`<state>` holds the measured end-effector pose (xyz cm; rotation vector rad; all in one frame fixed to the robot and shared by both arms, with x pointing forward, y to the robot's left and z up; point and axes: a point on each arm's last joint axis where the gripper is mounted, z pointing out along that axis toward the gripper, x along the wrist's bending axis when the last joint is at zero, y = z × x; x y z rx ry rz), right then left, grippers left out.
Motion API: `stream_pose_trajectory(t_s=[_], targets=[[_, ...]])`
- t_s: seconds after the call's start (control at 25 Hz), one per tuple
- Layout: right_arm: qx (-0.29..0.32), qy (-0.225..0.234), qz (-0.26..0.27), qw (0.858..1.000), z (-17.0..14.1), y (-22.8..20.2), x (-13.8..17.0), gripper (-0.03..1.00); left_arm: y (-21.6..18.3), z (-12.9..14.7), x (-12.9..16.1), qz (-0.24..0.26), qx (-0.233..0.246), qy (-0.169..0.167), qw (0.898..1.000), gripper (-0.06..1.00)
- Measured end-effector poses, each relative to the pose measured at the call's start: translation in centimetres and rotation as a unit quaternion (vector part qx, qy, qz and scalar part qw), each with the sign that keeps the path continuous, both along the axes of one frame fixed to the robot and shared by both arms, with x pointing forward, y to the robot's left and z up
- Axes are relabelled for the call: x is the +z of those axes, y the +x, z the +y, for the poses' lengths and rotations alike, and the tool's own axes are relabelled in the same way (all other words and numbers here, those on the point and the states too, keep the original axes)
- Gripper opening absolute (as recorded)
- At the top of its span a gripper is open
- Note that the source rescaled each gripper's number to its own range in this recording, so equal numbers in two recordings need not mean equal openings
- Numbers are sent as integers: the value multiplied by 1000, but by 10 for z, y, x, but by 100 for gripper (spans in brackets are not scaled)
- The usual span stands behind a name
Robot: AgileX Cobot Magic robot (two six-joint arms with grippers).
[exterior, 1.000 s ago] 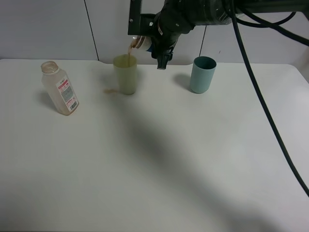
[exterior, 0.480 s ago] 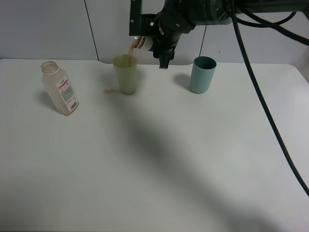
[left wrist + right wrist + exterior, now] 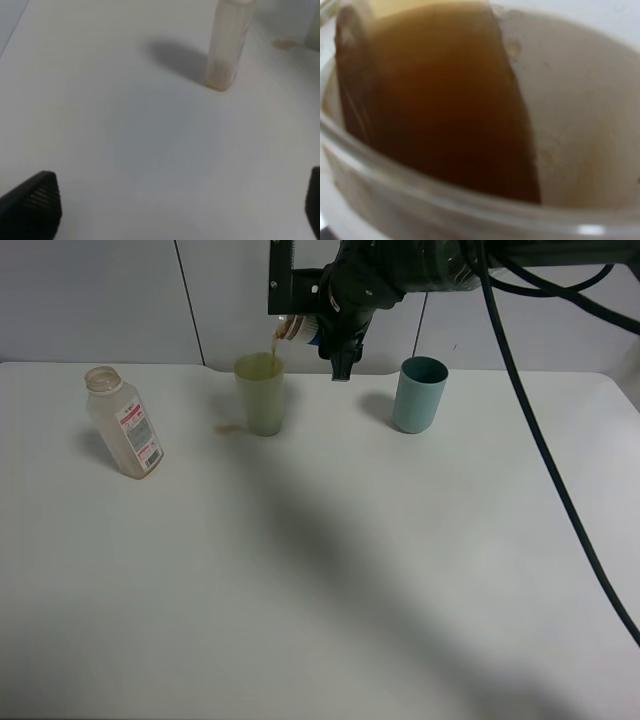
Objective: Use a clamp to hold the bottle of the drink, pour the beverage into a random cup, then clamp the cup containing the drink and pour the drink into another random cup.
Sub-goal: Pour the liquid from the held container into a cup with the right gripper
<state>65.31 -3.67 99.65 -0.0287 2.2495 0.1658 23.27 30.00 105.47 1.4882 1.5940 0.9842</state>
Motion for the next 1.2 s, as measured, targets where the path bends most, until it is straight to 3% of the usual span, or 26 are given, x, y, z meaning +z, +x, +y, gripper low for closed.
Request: stream_pose_trajectory(t_s=[1.2], targets=[[30, -16, -20, 999, 11, -5, 2, 0, 0, 0, 0, 0, 0, 0, 1000, 99]])
